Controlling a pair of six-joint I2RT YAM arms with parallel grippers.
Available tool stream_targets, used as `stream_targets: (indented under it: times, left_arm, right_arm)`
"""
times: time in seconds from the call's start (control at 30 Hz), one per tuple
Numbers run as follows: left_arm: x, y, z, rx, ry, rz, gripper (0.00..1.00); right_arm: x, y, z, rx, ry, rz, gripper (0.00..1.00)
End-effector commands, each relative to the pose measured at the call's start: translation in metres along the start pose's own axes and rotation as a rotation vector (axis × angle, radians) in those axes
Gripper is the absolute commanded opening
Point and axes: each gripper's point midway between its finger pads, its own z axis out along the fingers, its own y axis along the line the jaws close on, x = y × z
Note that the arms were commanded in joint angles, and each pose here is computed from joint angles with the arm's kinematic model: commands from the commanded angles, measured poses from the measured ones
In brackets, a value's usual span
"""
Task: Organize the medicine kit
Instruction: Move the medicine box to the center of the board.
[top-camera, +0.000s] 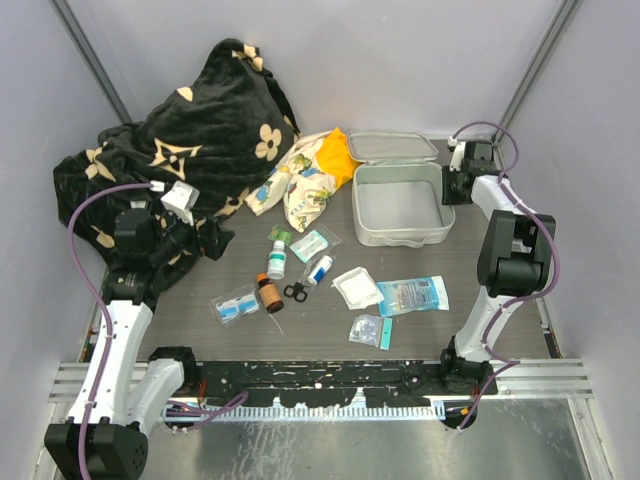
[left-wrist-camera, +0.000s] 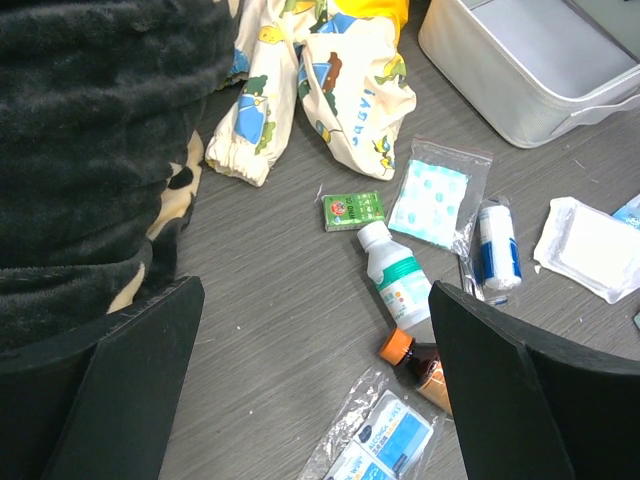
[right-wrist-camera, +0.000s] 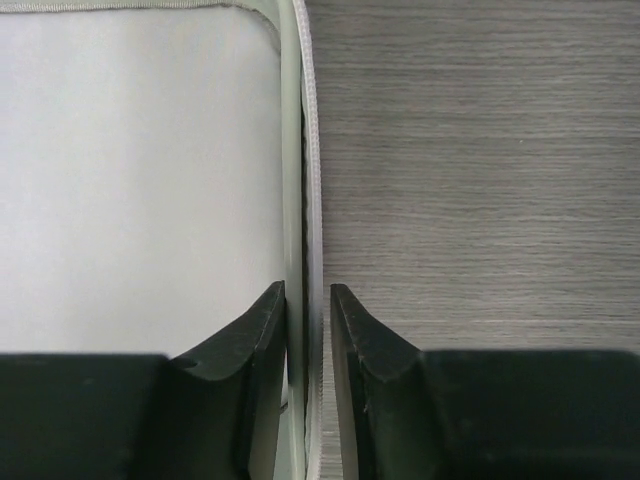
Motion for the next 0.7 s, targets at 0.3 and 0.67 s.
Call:
stream_targets:
  times: [0.3,0.67]
  left_arm:
    - [-0.011,-0.006,0.005,0.044,-0.047,0.056,0.98]
    - [-0.004,-0.004,0.009,0.052,-0.022,0.046,0.98]
  right_arm:
    - [0.063,0.030,-0.050,-0.059,0.018,0.138,0.21]
    - [0.103,0.057,-0.097,-0.174,0.023,0.059,0.57]
